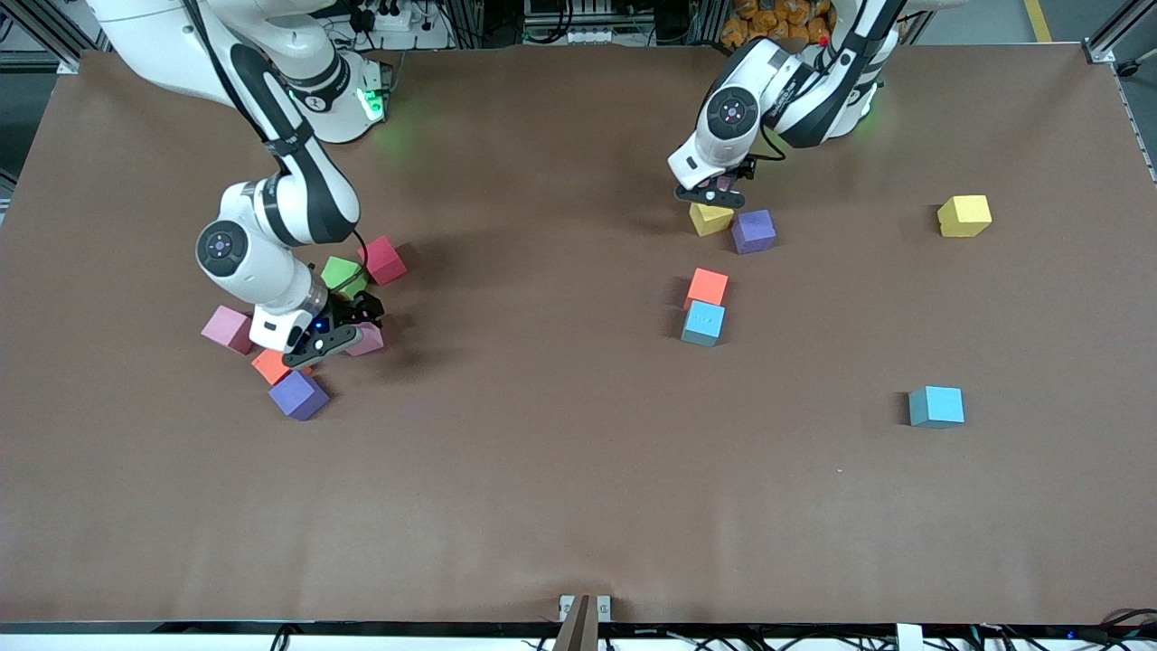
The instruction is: Form number 2 with 11 blocks
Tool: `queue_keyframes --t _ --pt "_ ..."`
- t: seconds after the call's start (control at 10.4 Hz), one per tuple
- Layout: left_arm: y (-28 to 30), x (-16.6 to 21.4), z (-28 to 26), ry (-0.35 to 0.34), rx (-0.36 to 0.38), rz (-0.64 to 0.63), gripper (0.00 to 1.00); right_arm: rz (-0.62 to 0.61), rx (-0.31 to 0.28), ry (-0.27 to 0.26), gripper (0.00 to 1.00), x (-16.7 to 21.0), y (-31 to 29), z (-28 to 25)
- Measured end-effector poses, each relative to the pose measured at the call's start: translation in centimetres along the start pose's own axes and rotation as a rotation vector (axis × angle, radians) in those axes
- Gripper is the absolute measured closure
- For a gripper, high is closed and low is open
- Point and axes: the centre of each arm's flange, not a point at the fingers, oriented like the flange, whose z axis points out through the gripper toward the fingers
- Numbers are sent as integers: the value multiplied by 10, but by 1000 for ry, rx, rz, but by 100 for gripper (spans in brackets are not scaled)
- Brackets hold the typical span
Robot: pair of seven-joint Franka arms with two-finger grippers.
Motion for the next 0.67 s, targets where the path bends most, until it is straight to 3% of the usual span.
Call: queue_keyframes --t 0.67 --pt "1 1 9 1 13 32 0 -8 -8 4 0 -13 1 11"
